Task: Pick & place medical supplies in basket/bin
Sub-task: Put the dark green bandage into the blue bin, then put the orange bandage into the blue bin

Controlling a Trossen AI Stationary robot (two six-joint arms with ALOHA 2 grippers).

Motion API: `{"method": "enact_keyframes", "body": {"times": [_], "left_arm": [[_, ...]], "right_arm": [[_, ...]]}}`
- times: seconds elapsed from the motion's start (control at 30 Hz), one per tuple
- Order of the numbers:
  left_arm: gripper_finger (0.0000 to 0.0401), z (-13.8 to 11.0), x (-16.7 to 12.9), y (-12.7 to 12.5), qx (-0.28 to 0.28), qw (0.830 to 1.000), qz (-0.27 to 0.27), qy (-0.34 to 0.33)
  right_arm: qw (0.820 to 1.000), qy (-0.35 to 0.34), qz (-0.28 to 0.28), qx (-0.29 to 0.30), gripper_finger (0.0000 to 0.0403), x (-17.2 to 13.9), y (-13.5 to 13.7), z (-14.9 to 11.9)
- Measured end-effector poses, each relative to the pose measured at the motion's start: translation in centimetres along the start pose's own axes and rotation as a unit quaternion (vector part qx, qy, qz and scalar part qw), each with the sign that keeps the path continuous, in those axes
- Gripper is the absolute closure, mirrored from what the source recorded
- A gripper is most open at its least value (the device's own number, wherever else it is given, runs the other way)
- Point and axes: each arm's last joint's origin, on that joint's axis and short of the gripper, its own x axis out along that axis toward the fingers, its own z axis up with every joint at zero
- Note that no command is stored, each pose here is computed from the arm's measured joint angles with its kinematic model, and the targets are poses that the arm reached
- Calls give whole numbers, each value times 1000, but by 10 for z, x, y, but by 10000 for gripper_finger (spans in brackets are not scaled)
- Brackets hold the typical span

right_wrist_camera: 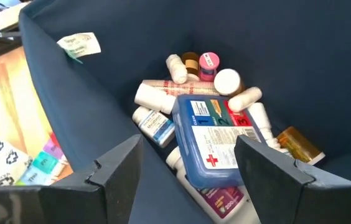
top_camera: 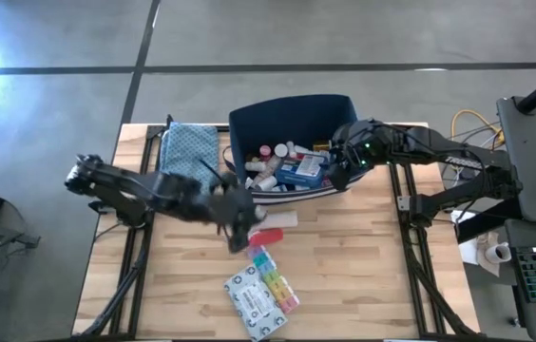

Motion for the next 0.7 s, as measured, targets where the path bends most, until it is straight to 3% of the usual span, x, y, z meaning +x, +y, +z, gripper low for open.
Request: {"method": "enact_keyframes", "body": {"times": [0.17,0.27,0.4,0.53,0.7], "left_arm": [[222,46,-2,32,18,993,54,-101],[218,59,18,59,-2,985,134,-111],[189,65,45,94,24,971,220,-90],[143,64,62,113,5,967,245,-73],[109,65,52,108,-1,968,236,-84]], "right_arm": [[1000,-18,6,-6,161,-13,-3,-1],[999,-30,13,-4,161,-27,-4,-4],[999,-42,23,3,161,-50,-6,-13],[999,-42,10,12,161,-68,-8,-29],[999,-33,14,25,161,-80,-12,-53]]}}
